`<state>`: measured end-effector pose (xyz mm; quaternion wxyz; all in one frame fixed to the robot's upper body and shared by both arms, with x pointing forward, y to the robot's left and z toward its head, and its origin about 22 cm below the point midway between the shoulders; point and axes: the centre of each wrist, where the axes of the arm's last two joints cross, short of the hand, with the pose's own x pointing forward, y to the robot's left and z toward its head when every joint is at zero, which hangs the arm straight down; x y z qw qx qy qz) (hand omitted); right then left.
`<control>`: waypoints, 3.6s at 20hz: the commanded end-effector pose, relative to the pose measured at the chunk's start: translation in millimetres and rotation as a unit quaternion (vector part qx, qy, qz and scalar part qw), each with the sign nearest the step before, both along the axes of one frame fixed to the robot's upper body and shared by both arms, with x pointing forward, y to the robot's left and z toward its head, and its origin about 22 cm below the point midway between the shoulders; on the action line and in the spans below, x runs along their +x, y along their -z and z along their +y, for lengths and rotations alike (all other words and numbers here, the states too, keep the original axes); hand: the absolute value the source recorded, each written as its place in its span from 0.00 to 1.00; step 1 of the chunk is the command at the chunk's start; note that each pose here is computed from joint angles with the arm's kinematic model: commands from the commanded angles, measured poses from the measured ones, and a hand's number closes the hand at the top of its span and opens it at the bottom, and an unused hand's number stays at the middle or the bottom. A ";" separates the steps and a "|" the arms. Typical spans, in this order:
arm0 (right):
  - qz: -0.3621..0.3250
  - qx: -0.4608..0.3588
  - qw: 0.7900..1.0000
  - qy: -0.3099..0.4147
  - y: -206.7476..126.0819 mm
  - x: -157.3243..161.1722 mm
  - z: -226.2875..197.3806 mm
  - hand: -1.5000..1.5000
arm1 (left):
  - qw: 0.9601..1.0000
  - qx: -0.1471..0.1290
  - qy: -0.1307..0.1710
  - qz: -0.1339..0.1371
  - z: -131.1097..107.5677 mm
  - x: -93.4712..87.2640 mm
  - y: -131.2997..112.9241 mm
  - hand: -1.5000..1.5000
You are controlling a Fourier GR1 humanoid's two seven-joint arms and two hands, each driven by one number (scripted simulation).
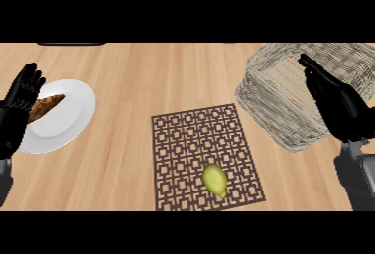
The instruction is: Pick the lemon from the placemat and place it in the basket
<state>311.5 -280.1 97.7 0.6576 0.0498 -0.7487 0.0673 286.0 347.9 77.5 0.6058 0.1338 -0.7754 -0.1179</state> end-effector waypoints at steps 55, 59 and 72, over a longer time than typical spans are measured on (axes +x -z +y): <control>-0.325 -0.425 0.843 -0.056 55.7 -217.3 15.5 0.00 | 0.990 -0.035 0.111 0.079 -87.8 -11.0 8.2 0.50; -0.341 -0.403 0.848 -0.053 104.7 -196.6 65.1 0.00 | 0.991 -0.029 0.114 0.071 -81.6 -10.8 40.1 0.50; -0.351 -0.420 0.836 -0.037 142.2 -153.1 78.1 0.00 | 0.990 -0.043 0.115 0.071 -83.0 -11.6 25.9 0.50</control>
